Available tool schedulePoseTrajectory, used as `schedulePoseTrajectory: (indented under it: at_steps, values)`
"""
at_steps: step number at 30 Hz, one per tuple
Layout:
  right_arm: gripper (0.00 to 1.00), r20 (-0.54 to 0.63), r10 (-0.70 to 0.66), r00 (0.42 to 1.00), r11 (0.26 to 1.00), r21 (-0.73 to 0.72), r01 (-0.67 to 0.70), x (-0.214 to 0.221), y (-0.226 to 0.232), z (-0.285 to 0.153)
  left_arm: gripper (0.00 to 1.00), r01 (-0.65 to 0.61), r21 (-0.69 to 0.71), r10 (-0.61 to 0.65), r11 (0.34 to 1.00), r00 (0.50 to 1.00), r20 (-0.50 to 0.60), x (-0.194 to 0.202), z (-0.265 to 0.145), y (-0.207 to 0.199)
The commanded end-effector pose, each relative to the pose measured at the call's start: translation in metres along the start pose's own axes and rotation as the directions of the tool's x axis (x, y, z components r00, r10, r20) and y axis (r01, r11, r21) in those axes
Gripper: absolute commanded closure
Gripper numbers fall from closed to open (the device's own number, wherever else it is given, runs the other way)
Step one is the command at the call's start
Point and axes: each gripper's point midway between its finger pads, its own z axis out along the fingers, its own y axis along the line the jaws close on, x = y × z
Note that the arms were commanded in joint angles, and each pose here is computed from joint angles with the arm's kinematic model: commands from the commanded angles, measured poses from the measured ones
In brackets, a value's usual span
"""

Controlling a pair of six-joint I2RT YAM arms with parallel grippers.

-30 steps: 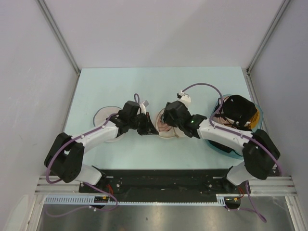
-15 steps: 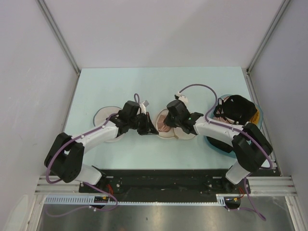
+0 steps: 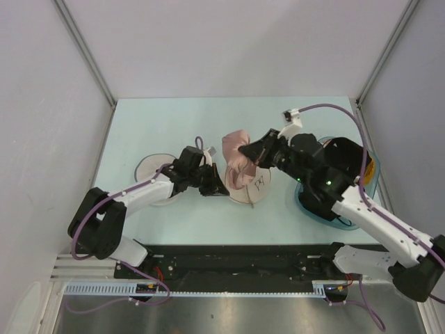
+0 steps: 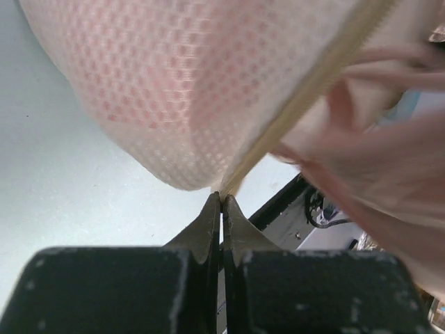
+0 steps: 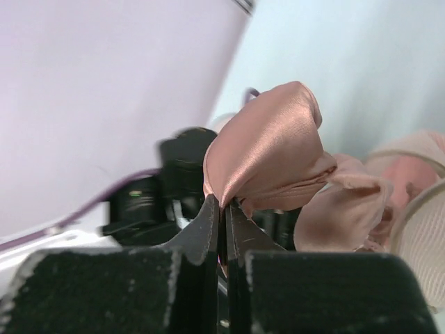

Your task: Unzip the laundry bag and remove the bra

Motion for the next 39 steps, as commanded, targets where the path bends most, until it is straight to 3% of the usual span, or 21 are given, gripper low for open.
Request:
schedulePoseTrajectory:
  at_steps: [1, 6, 13, 23, 28, 39]
  values:
    - [1.00, 0.162, -0.007, 0.987, 0.994, -0.106, 0.025, -0.055, 0.039, -0.041, 1.00, -0.044, 0.036, 0.042, 0.998, 0.999, 0.033, -0.014, -0.002, -0.014]
    - [1.00, 0.313, -0.054, 0.948, 0.999, 0.015, 0.052, -0.099, 0.024, -0.080, 1.00, -0.045, 0.040, 0.044, 0.998, 0.998, 0.036, -0.015, -0.004, -0.016]
    - [1.00, 0.553, -0.184, 0.812, 0.955, 0.297, 0.014, -0.168, -0.006, -0.164, 1.00, -0.051, 0.039, 0.049, 0.998, 0.998, 0.034, -0.016, -0.006, -0.017]
    - [1.00, 0.688, -0.360, 0.630, 0.863, 0.502, -0.055, -0.226, -0.008, -0.271, 1.00, -0.060, 0.065, 0.057, 0.996, 0.997, 0.043, -0.020, -0.009, -0.025]
    - [1.00, 0.677, -0.407, 0.614, 0.823, 0.564, -0.076, -0.228, -0.017, -0.289, 1.00, -0.064, 0.063, 0.061, 0.996, 0.997, 0.040, -0.018, -0.011, -0.026]
    - [1.00, 0.569, -0.464, 0.680, 0.693, 0.710, -0.121, -0.190, -0.074, -0.274, 1.00, -0.066, 0.062, 0.064, 0.996, 0.997, 0.038, -0.019, -0.011, -0.025]
